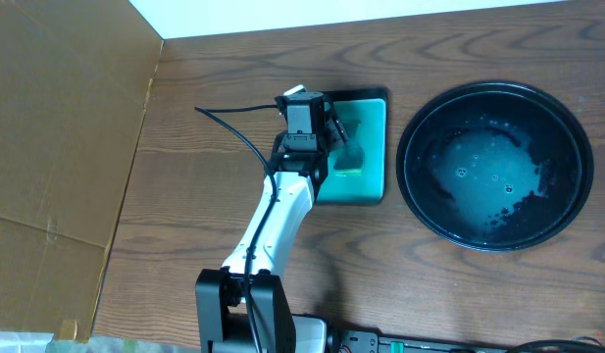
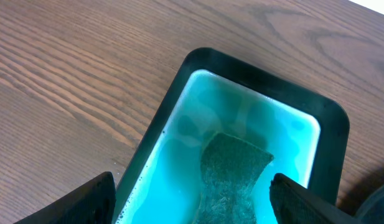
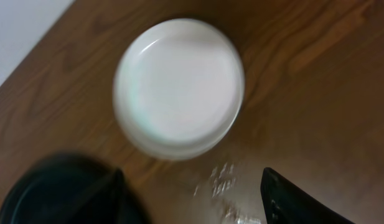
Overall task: Clean dirty plates on tray and stack at the side
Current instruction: 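Set the white plate onto the plate stack at right and release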
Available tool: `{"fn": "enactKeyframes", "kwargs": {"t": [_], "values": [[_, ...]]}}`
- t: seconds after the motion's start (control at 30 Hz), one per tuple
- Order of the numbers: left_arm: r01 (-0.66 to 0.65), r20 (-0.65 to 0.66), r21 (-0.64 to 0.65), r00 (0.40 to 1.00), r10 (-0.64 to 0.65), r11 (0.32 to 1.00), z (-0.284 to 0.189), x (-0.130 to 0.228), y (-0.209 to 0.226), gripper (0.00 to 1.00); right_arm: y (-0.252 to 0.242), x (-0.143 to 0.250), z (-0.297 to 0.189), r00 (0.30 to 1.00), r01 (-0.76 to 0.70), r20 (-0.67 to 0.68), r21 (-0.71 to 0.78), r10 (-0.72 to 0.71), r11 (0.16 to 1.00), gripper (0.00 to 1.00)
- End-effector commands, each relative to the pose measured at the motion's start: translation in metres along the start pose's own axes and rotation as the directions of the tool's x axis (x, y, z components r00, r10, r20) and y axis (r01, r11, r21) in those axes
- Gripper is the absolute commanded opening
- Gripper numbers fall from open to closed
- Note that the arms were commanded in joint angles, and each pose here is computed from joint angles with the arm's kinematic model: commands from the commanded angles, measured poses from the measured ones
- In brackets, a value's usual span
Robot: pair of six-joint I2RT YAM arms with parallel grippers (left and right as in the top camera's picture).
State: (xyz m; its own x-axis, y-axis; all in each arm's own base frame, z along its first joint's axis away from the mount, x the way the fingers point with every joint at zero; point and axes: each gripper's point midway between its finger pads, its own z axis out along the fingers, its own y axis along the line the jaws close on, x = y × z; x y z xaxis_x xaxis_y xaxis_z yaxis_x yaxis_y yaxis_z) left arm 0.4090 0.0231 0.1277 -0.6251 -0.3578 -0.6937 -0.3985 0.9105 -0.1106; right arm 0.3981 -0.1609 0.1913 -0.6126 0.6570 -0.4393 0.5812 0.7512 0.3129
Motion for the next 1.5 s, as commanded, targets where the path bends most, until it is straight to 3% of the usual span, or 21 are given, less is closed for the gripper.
{"fn": "enactKeyframes", "kwargs": {"t": [0.0,0.13,0.17,0.47,0.97,1.2,1.47], "values": [[-0.006,-0.003,-0.017,1.0,0.006,1.0,0.001,0.003,0.004,0.8,0.04,0.03,-0.035,0.989,0.149,-0.005,-0.055,-0.149,0.987,0.66],[-0.006,-0.003,-0.017,1.0,0.006,1.0,0.001,0.003,0.004,0.8,0.084,0.074,-0.054,0.951,0.306,0.012,-0.141,-0.308,0.942,0.69],[-0.006,-0.003,-0.017,1.0,0.006,1.0,0.001,0.003,0.004,0.8,0.094,0.088,-0.058,0.934,0.355,0.016,-0.164,-0.357,0.92,0.99],[-0.006,-0.003,-0.017,1.0,0.006,1.0,0.001,0.003,0.004,0.8,0.14,0.158,-0.067,0.849,0.494,-0.053,-0.271,-0.525,0.826,0.99],[-0.006,-0.003,-0.017,1.0,0.006,1.0,0.001,0.003,0.004,0.8,0.122,0.178,-0.062,0.801,0.545,-0.127,-0.251,-0.585,0.8,0.99],[-0.006,-0.003,-0.017,1.0,0.006,1.0,0.001,0.003,0.004,0.8,0.124,0.184,-0.062,0.749,0.656,0.146,-0.303,-0.647,0.691,0.99],[-0.007,-0.003,-0.016,1.0,0.007,1.0,0.001,0.003,0.004,0.8,0.109,0.194,-0.087,0.667,0.721,0.531,-0.284,-0.522,0.632,0.99]]}}
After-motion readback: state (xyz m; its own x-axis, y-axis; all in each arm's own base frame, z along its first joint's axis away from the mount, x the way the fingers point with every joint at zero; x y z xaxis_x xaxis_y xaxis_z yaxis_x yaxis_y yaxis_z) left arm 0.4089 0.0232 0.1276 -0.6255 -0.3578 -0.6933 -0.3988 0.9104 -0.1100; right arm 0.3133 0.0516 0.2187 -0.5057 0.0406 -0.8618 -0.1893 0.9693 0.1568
